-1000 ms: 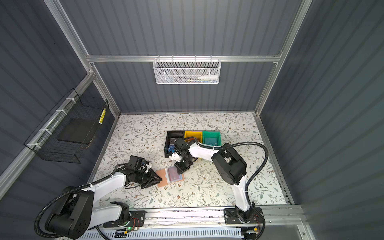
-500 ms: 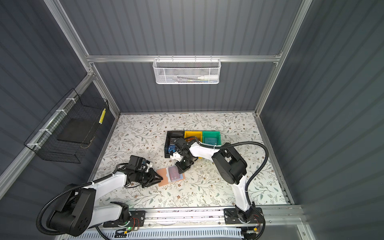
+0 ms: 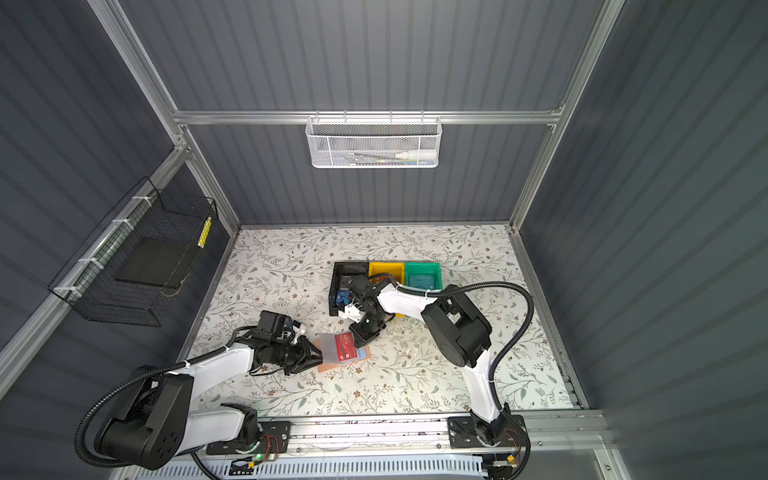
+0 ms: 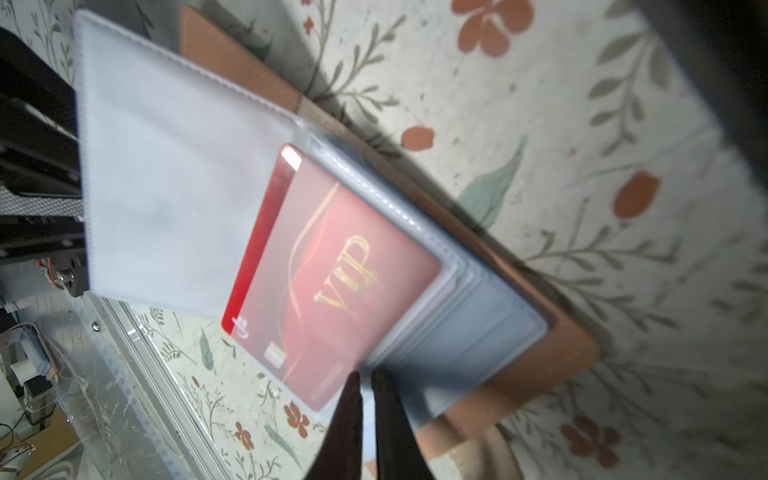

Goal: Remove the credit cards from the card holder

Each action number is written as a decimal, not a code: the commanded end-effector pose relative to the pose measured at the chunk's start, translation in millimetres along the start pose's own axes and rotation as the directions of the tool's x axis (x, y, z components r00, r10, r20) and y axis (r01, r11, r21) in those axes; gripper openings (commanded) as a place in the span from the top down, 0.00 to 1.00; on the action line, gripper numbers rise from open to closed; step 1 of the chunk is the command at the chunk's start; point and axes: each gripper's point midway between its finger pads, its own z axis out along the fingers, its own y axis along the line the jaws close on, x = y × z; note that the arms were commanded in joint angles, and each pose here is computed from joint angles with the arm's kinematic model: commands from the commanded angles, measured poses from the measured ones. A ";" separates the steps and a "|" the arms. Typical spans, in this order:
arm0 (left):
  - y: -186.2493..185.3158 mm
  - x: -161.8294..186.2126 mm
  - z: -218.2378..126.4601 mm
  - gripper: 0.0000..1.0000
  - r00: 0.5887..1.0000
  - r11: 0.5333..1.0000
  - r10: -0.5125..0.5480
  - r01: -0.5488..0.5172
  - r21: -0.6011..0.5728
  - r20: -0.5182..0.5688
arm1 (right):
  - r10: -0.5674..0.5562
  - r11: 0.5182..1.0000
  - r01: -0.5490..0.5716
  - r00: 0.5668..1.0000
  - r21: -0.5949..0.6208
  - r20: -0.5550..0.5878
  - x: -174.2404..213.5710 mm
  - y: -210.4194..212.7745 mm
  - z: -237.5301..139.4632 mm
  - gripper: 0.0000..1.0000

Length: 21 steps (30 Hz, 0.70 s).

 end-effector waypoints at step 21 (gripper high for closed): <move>-4.9 2.0 -40.3 0.59 0.998 0.984 0.053 -0.047 -0.174 0.029 | -0.006 1.000 0.006 0.999 0.014 -0.043 5.7 -0.1 3.5 0.86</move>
